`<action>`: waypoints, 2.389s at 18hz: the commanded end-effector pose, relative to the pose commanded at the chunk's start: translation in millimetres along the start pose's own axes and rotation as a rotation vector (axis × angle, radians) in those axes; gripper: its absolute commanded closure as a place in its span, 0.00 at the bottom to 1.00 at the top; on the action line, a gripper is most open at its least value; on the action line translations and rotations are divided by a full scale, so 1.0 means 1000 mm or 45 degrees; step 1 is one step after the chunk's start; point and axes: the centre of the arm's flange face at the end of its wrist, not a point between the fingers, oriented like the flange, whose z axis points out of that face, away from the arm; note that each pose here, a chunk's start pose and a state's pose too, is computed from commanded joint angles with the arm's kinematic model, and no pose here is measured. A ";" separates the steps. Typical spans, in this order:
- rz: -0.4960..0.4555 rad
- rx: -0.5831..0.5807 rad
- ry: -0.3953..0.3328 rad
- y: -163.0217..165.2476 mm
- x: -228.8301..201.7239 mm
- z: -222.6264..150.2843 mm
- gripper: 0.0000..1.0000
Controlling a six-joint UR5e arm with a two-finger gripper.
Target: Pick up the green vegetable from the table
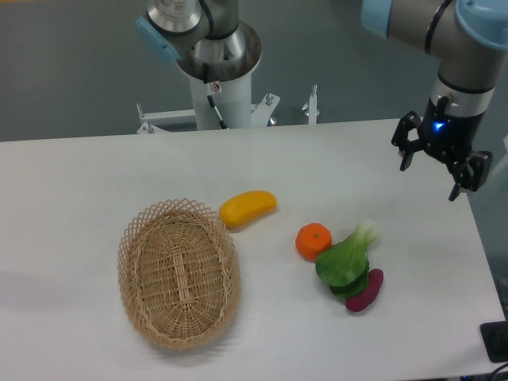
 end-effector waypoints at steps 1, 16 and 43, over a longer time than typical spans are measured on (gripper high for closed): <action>-0.006 0.000 -0.002 0.000 0.000 0.000 0.00; -0.131 0.042 -0.013 -0.036 0.013 0.037 0.00; -0.132 -0.206 0.127 -0.032 0.075 0.221 0.00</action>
